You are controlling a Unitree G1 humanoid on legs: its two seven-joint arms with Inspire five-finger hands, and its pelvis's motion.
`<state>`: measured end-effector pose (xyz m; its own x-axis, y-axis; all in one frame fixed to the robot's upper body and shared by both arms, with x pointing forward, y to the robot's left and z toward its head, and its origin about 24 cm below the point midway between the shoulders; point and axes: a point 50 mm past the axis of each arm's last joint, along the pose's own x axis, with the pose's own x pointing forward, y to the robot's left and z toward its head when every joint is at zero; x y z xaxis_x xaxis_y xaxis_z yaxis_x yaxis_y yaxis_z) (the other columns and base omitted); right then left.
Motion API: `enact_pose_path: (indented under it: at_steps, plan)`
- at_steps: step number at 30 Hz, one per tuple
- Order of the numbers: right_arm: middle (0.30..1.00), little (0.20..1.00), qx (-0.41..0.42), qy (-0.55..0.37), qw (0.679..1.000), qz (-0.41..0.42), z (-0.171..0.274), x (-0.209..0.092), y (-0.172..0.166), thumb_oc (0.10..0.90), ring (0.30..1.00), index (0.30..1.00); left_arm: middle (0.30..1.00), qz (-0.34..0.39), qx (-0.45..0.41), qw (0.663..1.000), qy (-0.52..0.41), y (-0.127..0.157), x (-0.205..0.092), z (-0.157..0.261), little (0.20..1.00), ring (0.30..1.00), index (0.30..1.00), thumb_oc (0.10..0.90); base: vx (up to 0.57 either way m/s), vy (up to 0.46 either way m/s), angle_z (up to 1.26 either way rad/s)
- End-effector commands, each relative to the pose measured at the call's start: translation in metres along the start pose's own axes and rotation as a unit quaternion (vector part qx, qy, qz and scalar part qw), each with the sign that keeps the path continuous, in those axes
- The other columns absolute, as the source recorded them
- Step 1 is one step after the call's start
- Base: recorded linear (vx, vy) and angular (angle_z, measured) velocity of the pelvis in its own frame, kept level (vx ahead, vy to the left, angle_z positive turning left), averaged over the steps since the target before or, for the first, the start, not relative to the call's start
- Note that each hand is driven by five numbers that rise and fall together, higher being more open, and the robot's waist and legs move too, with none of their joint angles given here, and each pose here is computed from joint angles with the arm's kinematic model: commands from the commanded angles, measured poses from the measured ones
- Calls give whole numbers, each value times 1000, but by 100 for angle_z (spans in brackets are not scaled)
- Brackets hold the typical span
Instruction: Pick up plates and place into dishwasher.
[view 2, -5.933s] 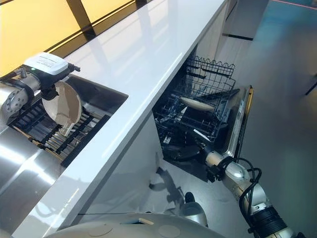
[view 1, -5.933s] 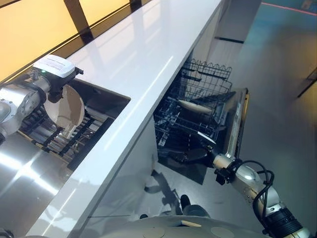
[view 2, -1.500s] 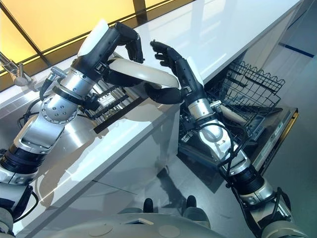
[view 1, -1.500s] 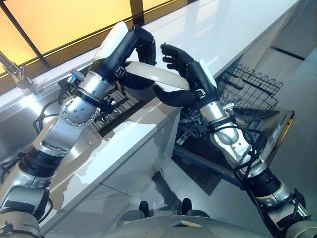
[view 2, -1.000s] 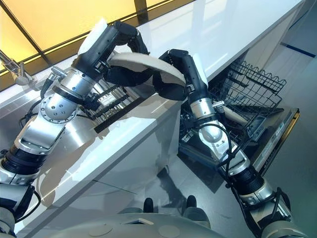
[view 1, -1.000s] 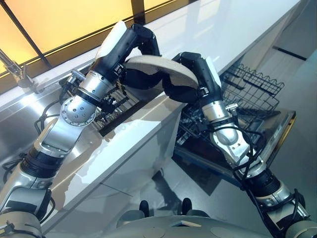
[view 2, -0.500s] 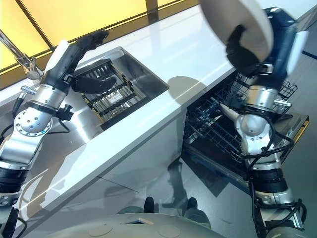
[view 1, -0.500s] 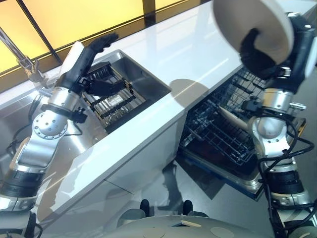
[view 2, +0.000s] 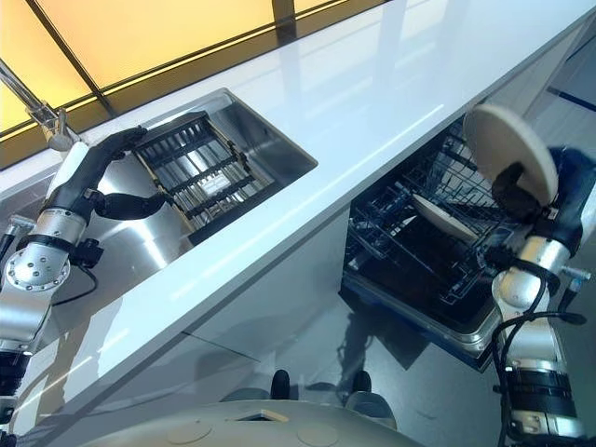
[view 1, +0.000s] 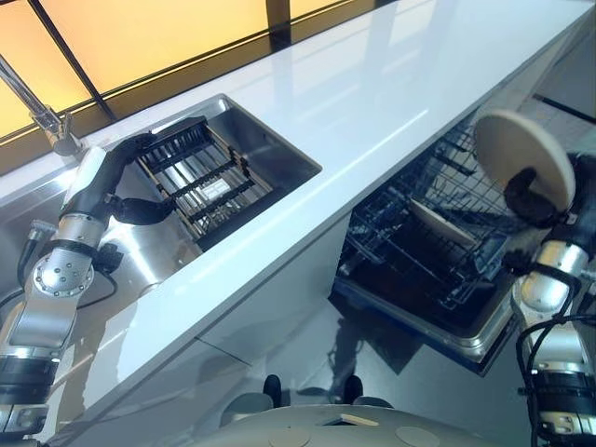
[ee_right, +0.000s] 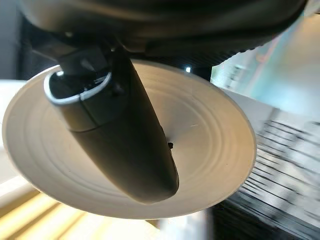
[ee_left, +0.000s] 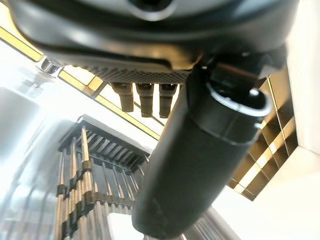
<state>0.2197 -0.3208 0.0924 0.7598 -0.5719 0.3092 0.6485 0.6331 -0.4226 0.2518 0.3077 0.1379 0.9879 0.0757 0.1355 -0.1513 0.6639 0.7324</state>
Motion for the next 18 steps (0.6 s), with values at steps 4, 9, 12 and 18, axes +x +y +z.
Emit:
enact_pose_path:
  at_steps: [4, 9, 12, 18]
  plan:
    - [300, 200, -35, -79, 995, 60, 21, 7, 16, 100, 300, 300, 900, 153, 18, 987, -46, 63, 6, 14, 900, 900, 900, 800, 0, 0, 0]
    - [300, 200, -68, -63, 991, 94, 10, -2, 29, 100, 300, 300, 900, 161, 11, 986, -46, 62, 4, 13, 900, 900, 900, 800, 0, 0, 0]
    - [300, 200, -91, -51, 988, 112, 2, -7, 37, 100, 300, 300, 900, 159, 8, 986, -44, 59, 2, 12, 900, 900, 900, 800, 0, 0, 0]
    - [300, 200, -159, 40, 976, 145, -37, -24, 48, 100, 300, 300, 900, 145, 8, 989, -40, 57, 1, 11, 900, 900, 900, 800, 17, 0, 10]
